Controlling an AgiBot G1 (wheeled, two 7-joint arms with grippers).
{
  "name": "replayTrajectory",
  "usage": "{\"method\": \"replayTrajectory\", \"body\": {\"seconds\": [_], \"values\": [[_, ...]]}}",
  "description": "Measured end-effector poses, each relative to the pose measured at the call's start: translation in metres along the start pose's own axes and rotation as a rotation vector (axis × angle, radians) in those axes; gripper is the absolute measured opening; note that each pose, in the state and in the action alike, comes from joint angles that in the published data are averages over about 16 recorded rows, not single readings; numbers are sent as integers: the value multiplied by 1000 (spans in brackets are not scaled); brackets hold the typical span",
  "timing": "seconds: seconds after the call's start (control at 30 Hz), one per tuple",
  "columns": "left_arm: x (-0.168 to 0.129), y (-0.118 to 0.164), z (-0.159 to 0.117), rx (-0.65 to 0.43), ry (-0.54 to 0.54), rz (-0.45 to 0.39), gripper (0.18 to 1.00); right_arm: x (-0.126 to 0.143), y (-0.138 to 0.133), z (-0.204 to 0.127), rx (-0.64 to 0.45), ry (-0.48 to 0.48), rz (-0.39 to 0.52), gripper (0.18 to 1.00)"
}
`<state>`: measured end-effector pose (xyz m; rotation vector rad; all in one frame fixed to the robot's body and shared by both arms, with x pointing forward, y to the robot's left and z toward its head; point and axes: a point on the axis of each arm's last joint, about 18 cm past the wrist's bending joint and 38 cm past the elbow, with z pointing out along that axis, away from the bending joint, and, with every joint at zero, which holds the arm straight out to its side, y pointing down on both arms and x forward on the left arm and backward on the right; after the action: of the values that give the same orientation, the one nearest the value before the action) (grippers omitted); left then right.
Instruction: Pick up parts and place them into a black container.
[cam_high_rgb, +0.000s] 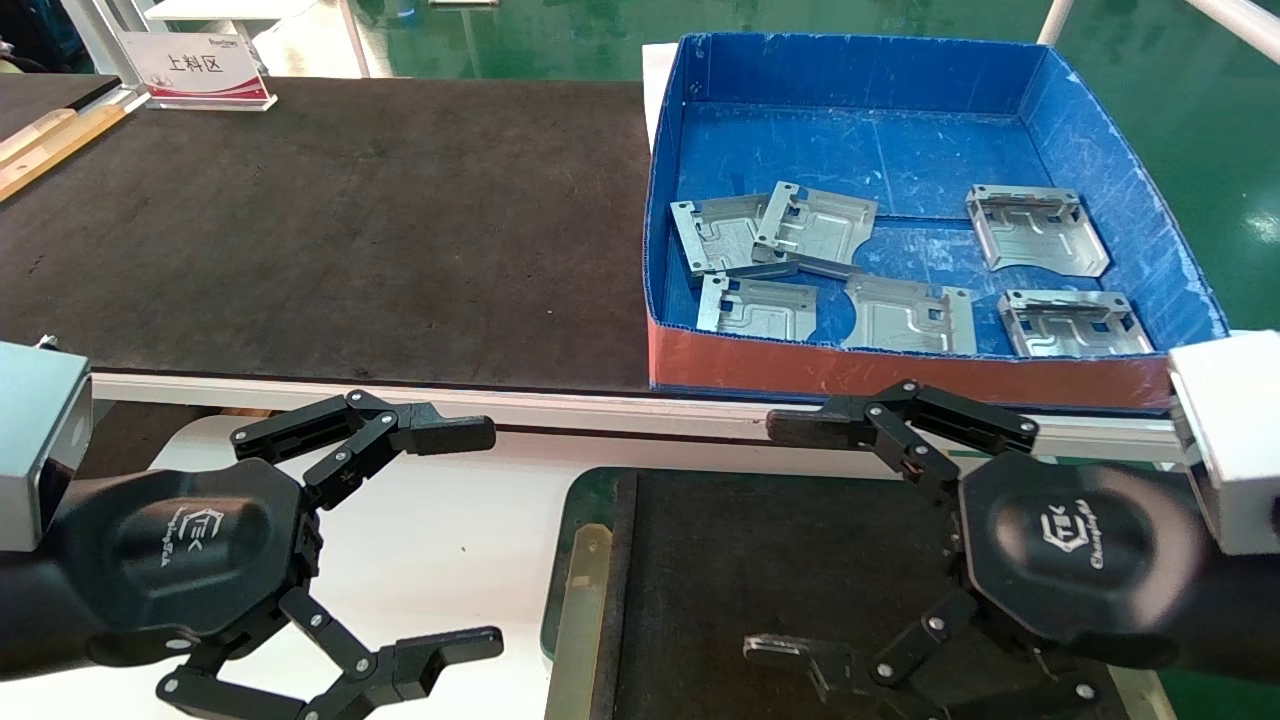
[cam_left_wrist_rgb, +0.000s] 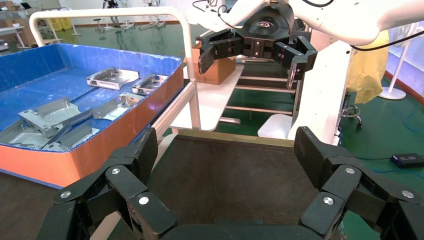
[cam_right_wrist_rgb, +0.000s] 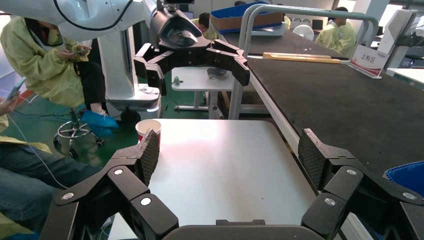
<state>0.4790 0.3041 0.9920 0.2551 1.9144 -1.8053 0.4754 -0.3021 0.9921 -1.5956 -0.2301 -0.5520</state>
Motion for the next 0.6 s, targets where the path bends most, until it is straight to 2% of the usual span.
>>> {"method": "replayTrajectory", "body": {"seconds": [0.27,0.6], "values": [[0,0,0,0,0,0,976,0,0,0,0,0,0,1000],[0,0,0,0,0,0,864,0,0,0,0,0,0,1000]]}}
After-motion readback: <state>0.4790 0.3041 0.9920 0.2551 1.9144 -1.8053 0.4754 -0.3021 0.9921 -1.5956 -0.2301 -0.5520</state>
